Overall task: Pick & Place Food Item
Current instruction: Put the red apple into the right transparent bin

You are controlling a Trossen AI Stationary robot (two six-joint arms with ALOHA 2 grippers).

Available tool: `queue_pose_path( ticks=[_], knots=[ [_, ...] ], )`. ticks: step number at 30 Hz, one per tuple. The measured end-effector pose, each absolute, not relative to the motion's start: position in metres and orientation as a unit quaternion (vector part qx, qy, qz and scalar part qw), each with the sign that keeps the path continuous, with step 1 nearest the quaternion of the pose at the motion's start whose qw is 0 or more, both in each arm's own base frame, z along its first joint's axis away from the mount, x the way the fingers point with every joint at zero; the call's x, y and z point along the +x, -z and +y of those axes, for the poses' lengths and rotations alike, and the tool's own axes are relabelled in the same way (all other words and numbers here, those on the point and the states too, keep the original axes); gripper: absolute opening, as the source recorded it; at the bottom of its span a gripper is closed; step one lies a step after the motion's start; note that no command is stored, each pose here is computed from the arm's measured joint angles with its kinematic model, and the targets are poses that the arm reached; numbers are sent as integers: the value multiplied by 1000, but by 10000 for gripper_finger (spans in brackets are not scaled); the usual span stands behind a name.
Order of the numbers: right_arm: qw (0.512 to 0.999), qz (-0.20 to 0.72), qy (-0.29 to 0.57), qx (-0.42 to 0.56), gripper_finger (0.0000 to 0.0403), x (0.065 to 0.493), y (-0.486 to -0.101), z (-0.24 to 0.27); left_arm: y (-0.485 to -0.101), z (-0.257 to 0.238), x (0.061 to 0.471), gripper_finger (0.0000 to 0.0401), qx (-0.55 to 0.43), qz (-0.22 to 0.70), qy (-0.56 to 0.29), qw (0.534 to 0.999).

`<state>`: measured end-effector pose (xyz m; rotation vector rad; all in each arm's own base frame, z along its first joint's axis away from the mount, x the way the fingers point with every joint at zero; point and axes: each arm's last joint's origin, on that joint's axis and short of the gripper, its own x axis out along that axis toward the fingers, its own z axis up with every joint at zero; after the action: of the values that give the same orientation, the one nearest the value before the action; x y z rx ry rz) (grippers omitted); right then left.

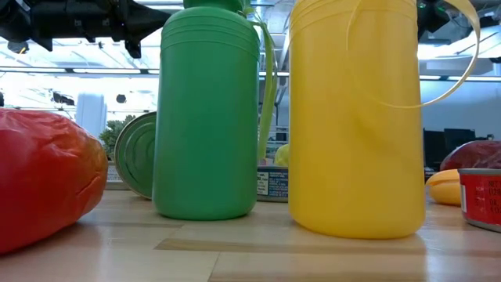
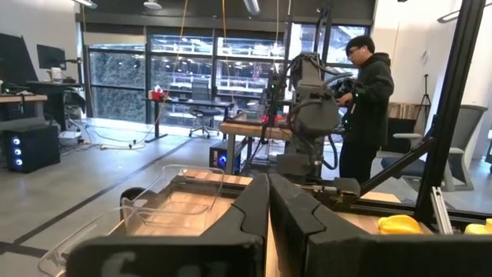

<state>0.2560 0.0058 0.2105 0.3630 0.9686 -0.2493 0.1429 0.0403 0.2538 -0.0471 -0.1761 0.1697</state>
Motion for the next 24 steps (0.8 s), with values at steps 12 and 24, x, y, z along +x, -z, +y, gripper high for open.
queue_pose_path(
  ticks=[12,24],
  knots=[
    [857,471,133,162,277,255,-207,7,-253,40,143,1,-25,-84,-85,993],
    [854,467,145,177,277,255,-207,9,-253,40,143,1,-24,-84,-85,993]
  ],
)
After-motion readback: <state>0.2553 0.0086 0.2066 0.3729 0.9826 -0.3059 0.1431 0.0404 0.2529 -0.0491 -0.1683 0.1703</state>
